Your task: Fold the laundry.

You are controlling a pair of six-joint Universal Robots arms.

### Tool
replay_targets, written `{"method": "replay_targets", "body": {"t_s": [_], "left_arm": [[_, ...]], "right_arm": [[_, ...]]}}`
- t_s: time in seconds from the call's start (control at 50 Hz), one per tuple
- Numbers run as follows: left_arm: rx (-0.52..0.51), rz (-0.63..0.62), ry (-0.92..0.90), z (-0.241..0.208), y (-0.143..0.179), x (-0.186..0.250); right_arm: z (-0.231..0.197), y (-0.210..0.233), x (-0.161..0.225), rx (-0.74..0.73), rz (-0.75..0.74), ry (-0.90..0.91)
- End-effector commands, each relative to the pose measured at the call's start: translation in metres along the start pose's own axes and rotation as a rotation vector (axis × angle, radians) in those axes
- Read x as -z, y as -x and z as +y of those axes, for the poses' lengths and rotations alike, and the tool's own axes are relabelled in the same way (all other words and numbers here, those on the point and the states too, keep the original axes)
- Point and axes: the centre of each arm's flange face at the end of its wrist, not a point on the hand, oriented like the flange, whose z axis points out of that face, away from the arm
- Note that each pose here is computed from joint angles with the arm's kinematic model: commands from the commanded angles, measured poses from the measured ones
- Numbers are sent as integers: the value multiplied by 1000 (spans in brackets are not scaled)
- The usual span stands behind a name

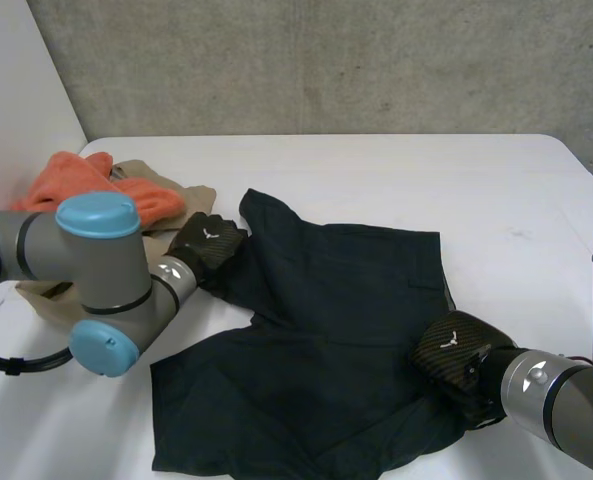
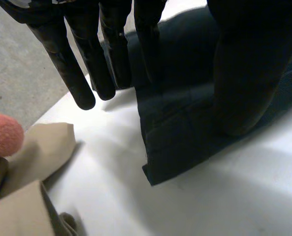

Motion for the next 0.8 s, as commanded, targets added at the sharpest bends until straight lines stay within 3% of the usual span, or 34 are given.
{"method": "replay_targets", "body": {"t_s": [0.02, 0.16, 0.28, 0.46, 0.62, 0.74, 0.8], "left_arm": [[-24, 8, 18, 5, -6, -2], [-30, -38, 55, 6, -3, 5], [-61, -198, 153, 3, 12, 21], [-160, -161, 206, -4, -11, 47], [-154, -166, 184, -14, -10, 56], [-126, -220, 90, -49, 5, 87], [-63, -231, 40, -65, 8, 112]], "right_arm": [[1, -1, -1, -2, 6, -1], [0, -4, -3, 4, 28, -15], [-1, -6, -4, 0, 41, -27], [-6, -11, -8, -49, 68, -60], [-6, -9, -12, -50, 64, -68], [-6, -10, -15, -70, 78, -77], [-6, -10, -16, -73, 77, -81]]}}
